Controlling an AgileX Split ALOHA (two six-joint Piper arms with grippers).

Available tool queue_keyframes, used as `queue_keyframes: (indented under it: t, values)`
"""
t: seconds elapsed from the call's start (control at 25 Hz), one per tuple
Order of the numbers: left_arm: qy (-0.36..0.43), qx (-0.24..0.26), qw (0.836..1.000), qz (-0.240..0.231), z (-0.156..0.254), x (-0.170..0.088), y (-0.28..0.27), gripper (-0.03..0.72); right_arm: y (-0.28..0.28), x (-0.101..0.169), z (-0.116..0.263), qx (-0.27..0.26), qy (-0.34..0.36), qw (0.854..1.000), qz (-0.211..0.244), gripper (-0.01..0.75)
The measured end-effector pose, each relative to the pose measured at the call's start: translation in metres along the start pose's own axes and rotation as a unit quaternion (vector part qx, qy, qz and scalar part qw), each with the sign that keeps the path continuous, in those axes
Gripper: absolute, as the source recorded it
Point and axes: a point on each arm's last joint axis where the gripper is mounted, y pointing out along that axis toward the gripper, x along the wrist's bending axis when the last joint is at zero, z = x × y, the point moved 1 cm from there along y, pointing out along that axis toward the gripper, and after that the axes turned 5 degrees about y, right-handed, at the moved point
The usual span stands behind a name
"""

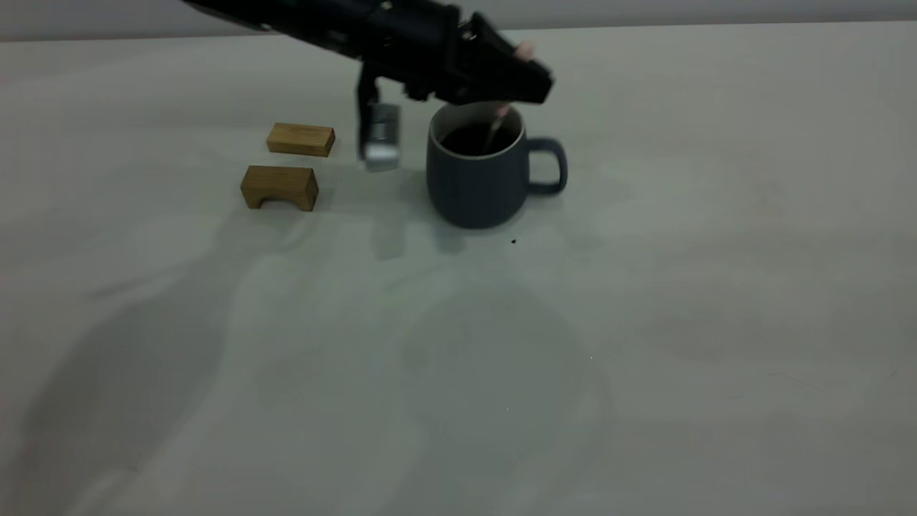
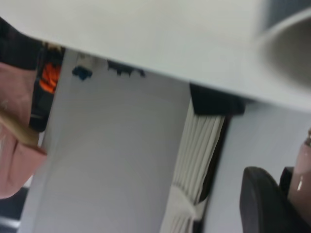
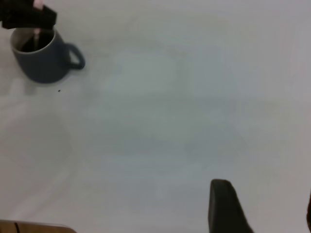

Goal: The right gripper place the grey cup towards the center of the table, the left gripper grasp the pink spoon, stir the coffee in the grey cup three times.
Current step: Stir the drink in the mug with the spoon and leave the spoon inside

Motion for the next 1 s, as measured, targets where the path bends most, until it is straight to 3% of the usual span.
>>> queue_keyframes:
  t: [0.2, 0.44, 0.76, 1.0]
  values:
    - [-0.008, -0.008, 0.999, 0.050, -0.006, -0.014, -0.011, 0.100, 0.000, 0.000, 0.000, 0.000, 0.000, 1.000, 0.000, 0.438]
    - [0.036, 0.026, 0.995, 0.090, 0.007, -0.017, 0.002, 0.100, 0.000, 0.000, 0.000, 0.000, 0.000, 1.000, 0.000, 0.438]
    - [0.058, 0.052, 0.996, 0.037, 0.018, 0.000, 0.016, 0.100, 0.000, 0.000, 0.000, 0.000, 0.000, 1.000, 0.000, 0.438]
    - [0.006, 0.023, 1.000, -0.008, 0.003, 0.001, -0.003, 0.100, 0.000, 0.000, 0.000, 0.000, 0.000, 1.000, 0.000, 0.438]
